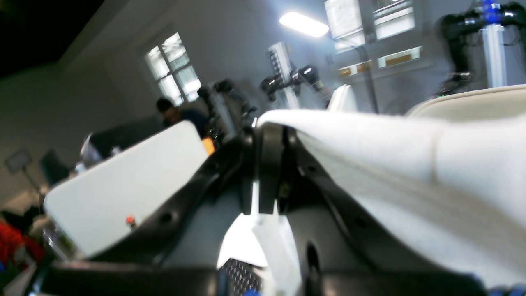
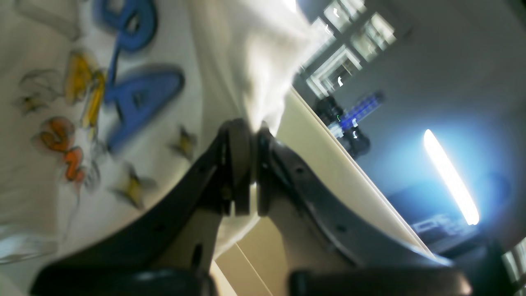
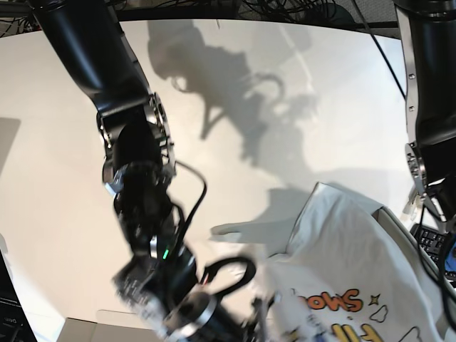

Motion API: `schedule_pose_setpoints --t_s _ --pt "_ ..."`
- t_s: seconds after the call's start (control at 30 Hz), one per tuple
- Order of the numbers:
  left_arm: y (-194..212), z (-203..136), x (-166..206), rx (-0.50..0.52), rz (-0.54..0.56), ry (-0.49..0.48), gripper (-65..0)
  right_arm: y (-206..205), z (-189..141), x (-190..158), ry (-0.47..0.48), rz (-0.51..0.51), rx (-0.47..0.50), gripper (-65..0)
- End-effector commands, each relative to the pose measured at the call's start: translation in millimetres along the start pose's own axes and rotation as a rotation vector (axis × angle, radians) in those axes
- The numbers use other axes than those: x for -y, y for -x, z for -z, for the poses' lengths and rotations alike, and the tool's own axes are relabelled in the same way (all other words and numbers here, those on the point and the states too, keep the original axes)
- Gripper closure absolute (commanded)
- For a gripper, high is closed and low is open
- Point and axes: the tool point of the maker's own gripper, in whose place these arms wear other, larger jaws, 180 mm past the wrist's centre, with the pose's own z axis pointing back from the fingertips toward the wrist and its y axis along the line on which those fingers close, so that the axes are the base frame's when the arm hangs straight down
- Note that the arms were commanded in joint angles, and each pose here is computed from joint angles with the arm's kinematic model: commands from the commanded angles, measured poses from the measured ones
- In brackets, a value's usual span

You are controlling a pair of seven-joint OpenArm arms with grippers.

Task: Layout the t-shirt on the table in an organized manner, then fold the t-shirt properly
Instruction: 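Lift the shirt high with both grippers and shake it out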

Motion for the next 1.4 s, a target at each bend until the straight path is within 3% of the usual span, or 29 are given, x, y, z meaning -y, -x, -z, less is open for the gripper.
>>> schedule_pose_setpoints --t_s 0.0,0.2,0.33,0.47,0.6,0.7,0.97,1.37 --pt "-22 0 -32 0.054 -0.029 -0.096 0.0 3 -7 7 0.05 -0.04 -0.047 0.0" --pt "-34 -1 -21 0.076 -0.055 -0.072 0.0 -43 -29 -70 -0.047 -0.204 0.06 0.0" --pt "-42 -2 -5 0.089 -0.054 -0.041 0.0 -65 -35 -92 -0.069 -0.284 0.132 0.0" --pt "-62 -5 13 0.13 -0.006 -0.009 0.0 -81 -37 -91 -0.064 -0.301 0.205 0.0" --pt "-74 -13 12 0.171 -0.006 -0.012 0.0 -92 -40 -79 -0.022 -0.323 0.236 0.0" --pt "-77 -16 -1 0.184 -0.032 -0.037 0.0 -96 -42 -44 0.09 -0.293 0.239 0.0" --pt "-79 -17 -5 0.192 -0.043 -0.043 0.0 -135 -58 35 0.326 -0.258 0.355 0.0" --pt "-79 -17 -4 0.195 -0.039 -0.041 0.0 -197 -75 72 0.426 -0.374 0.474 0.0"
